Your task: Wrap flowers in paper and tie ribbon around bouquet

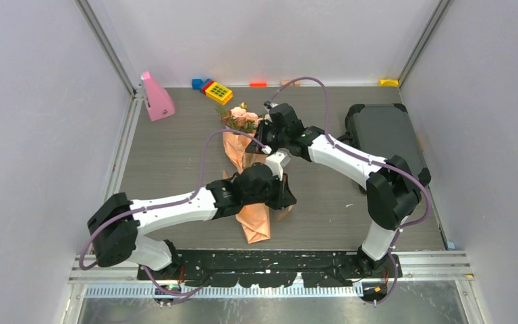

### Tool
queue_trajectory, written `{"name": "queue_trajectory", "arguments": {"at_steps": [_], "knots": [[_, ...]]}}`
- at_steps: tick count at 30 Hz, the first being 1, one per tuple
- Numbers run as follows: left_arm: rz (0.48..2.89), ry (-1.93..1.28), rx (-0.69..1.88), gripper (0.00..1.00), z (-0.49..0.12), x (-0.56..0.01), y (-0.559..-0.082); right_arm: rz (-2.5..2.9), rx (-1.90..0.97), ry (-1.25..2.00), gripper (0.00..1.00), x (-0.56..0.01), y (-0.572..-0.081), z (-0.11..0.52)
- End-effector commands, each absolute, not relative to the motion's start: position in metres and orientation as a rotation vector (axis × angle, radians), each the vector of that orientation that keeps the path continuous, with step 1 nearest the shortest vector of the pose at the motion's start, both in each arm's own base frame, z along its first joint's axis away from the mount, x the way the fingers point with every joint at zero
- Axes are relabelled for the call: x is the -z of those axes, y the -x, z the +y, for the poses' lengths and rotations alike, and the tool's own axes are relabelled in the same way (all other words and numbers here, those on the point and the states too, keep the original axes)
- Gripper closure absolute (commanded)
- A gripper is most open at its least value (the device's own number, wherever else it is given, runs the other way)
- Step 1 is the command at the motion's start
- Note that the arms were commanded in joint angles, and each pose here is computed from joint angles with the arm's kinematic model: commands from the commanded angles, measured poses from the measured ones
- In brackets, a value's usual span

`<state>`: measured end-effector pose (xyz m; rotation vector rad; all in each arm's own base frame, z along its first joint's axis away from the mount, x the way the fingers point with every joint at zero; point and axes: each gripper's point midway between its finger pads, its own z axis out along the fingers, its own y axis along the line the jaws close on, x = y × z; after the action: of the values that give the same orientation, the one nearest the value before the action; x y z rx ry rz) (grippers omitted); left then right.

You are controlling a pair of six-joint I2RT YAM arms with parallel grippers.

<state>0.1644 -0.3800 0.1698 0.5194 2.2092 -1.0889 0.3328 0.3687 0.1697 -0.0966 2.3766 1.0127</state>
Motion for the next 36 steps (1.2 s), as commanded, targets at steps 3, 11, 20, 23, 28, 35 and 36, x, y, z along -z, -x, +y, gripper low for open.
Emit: {"name": "queue_trajectory", "arguments": {"at_steps": [3, 11, 20, 23, 28, 35, 36], "knots": [[2.034, -0.495, 1.086, 1.00, -0.416, -0.189, -0.176, 2.334, -1.067, 0.186, 0.99, -0.184, -0.334, 0.365], [2.146, -0.622, 0.990, 0.89, -0.405, -0.151, -0.161, 2.321, -1.053, 0.443, 0.99, -0.186, -0.316, 0.354], [2.024, -0.773, 0.940, 0.22, -0.364, -0.190, -0.129, 2.305, -1.082, 0.499, 0.99, -0.179, -0.298, 0.346], [2.012, -0.642, 0.859, 0.15, -0.333, -0.203, -0.141, 2.313, -1.093, 0.490, 0.99, -0.181, -0.293, 0.345], [2.001, -0.365, 0.655, 0.01, -0.268, -0.215, -0.169, 2.319, -1.184, 0.541, 0.99, -0.189, -0.272, 0.344], [2.118, 0.009, 0.574, 0.00, -0.207, -0.194, -0.205, 2.348, -1.361, 0.712, 0.96, -0.181, -0.232, 0.353], [2.139, 0.052, 0.576, 0.00, -0.202, -0.189, -0.209, 2.362, -1.368, 0.738, 0.95, -0.177, -0.227, 0.355]]}}
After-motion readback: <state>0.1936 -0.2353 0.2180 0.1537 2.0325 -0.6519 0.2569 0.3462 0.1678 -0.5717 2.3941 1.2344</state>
